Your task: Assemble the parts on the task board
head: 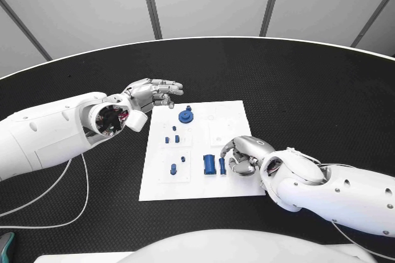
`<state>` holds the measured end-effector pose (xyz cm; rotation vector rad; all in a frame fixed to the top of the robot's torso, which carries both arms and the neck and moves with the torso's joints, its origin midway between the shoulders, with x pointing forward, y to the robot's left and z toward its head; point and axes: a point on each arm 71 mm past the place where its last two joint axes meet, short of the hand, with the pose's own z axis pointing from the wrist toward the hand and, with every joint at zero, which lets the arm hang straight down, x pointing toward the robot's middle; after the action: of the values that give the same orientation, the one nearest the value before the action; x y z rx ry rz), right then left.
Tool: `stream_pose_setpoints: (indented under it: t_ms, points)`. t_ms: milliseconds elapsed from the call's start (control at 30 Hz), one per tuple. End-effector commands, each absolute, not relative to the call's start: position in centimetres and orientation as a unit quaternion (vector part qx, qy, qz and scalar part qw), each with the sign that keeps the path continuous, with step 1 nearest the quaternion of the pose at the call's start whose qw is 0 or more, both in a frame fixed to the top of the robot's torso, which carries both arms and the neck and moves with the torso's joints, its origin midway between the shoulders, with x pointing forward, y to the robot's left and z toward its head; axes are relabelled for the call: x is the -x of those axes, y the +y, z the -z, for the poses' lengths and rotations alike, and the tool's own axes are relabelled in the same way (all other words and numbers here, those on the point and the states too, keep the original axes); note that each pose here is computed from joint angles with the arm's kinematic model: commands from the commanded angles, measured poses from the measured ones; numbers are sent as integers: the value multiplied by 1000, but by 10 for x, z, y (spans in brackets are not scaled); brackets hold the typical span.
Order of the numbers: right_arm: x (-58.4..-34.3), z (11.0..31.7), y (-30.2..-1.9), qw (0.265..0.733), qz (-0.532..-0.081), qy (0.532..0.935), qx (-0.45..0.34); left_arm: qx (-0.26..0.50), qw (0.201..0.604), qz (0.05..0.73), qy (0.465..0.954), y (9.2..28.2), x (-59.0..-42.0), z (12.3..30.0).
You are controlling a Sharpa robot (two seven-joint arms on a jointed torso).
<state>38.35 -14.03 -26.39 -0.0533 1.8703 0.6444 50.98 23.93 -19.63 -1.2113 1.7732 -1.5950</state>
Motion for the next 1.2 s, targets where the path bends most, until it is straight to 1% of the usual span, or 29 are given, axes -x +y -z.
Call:
stream_pose_setpoints:
  t_ms: [33, 433, 567, 767, 900, 1200]
  points:
    - [-383, 264, -140, 547, -272, 791, 25, 441, 231, 580, 645, 239, -510, 196]
    - [-384, 265, -143, 545, -265, 795, 25, 441, 232, 580, 645, 240, -510, 196]
    - [-385, 263, -144, 557, -273, 784, 16, 441, 232, 579, 645, 240, -510, 196]
    - [-385, 257, -145, 582, -295, 758, 2, 441, 232, 579, 645, 240, -510, 196]
    - [-385, 255, -147, 590, -302, 748, -2, 442, 232, 579, 645, 240, -510, 196]
    - [-387, 258, -152, 587, -290, 756, -2, 441, 232, 579, 645, 240, -510, 196]
